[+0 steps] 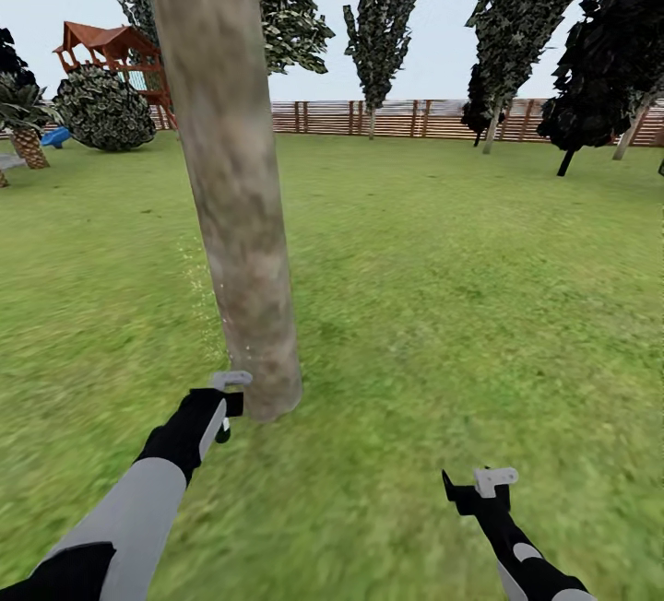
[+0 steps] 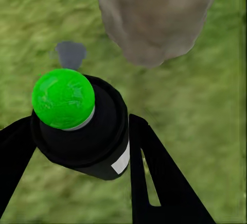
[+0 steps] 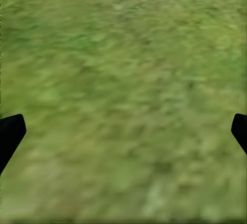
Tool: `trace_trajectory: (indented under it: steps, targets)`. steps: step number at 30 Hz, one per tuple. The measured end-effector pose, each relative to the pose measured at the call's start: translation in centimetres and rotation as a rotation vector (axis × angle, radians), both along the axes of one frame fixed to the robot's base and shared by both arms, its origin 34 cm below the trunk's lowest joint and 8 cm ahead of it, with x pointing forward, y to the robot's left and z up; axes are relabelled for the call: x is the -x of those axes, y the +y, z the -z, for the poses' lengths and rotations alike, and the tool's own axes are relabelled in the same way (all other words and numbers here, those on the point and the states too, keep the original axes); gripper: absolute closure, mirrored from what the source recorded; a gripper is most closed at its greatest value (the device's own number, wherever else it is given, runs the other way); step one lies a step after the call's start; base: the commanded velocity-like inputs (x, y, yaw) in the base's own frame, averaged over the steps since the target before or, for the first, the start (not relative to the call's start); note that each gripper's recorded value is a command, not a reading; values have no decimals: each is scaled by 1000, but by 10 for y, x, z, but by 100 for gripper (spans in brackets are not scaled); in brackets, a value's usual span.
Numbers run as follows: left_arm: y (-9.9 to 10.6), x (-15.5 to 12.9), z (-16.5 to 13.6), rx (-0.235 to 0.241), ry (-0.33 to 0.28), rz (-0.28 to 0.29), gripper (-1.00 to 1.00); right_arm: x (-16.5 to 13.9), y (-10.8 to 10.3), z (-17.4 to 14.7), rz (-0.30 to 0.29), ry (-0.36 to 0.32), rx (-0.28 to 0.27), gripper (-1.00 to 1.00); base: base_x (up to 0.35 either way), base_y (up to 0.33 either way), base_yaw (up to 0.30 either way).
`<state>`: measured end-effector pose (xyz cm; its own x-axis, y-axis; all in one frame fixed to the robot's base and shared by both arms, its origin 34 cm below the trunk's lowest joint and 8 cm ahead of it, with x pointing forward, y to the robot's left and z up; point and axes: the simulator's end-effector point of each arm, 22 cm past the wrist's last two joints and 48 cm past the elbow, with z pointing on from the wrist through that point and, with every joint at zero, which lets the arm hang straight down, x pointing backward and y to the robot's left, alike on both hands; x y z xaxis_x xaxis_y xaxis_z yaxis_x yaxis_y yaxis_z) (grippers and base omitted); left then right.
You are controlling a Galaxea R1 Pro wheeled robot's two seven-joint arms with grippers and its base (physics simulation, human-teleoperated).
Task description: In the garden, pick up the pesticide atomizer on the floor and spray pesticide onto both trees until each tree trunk is fully covered.
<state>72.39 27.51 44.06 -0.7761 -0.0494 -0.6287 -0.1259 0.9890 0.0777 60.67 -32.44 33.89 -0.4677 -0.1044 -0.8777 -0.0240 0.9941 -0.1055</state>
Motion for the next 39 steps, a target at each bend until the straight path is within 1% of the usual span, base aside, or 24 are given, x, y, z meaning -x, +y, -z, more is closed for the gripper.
trace_trajectory:
  steps: [1,3,4,5,6,9,10,11,14,15,17,20,21,24,26,27,29,30,32,34,35,36,37,39]
  targets:
    - [-19,-1,-1,22,-2,14,100,0,0,0,0,0,0,-100,0,0,-5]
    - [-38,-3,-3,37,-3,32,100,0,-1,0,0,1,1,-100,0,0,-2]
    - [-53,-4,-5,53,-4,48,100,0,-1,0,-1,1,1,-100,0,0,0]
    - [-67,-5,-7,55,-6,70,100,0,-1,0,-1,1,2,-100,0,0,0]
    - [-71,-4,-7,48,0,82,100,0,-1,0,-1,1,2,-100,0,0,0]
    - [-64,0,-5,30,27,84,100,1,-3,0,0,2,4,-100,0,0,0]
    - [-52,-2,-8,14,20,74,100,1,-3,0,0,2,5,-100,0,0,0]
    - [-28,-5,-13,-7,8,50,100,1,-3,1,0,3,5,-100,0,0,0]
    - [24,-3,-15,-57,18,5,100,1,-3,1,0,4,5,-100,0,0,0]
    - [23,-1,-14,-51,23,4,100,1,-2,1,-1,4,4,-100,0,0,0]
    - [-18,-3,-15,-2,22,37,100,1,-2,1,0,4,3,-100,0,0,0]
    - [-68,-5,-22,48,25,82,100,2,-1,2,-1,6,2,-100,0,0,0]
    - [-74,-9,-31,46,7,90,100,2,-2,2,-1,7,3,-100,0,0,0]
    - [-68,-14,-47,28,-18,90,100,2,-1,2,-2,7,2,-100,0,0,0]
    - [-46,-20,-69,2,-42,65,100,2,-1,2,-2,7,2,-100,0,0,0]
    - [-29,-23,-78,-17,-59,48,100,2,-1,2,-2,7,2,-100,0,0,0]
    - [-4,-25,-86,-42,-74,24,100,2,-1,2,-3,7,2,-100,0,0,0]
    - [3,-26,-88,-50,-79,20,100,2,-1,2,-3,7,2,-100,0,0,0]
    - [-1,-27,-89,-44,-81,25,100,2,-1,2,-3,7,2,-100,-117,-8,0]
    - [-26,-28,-90,-29,-85,59,100,2,-1,2,-3,7,3,-100,-256,-66,0]
    - [-46,-29,-92,-23,-89,90,100,2,-1,2,-3,7,3,-100,-166,-56,0]
    - [-58,-29,-93,-23,-92,110,100,2,-1,2,-3,7,3,-100,-85,-28,0]
    - [-63,-29,-94,-29,-93,122,100,2,-1,2,-3,7,3,-100,-54,-18,0]
    - [-63,-30,-95,-37,-94,126,100,2,-1,2,-4,8,3,-100,-20,-7,0]
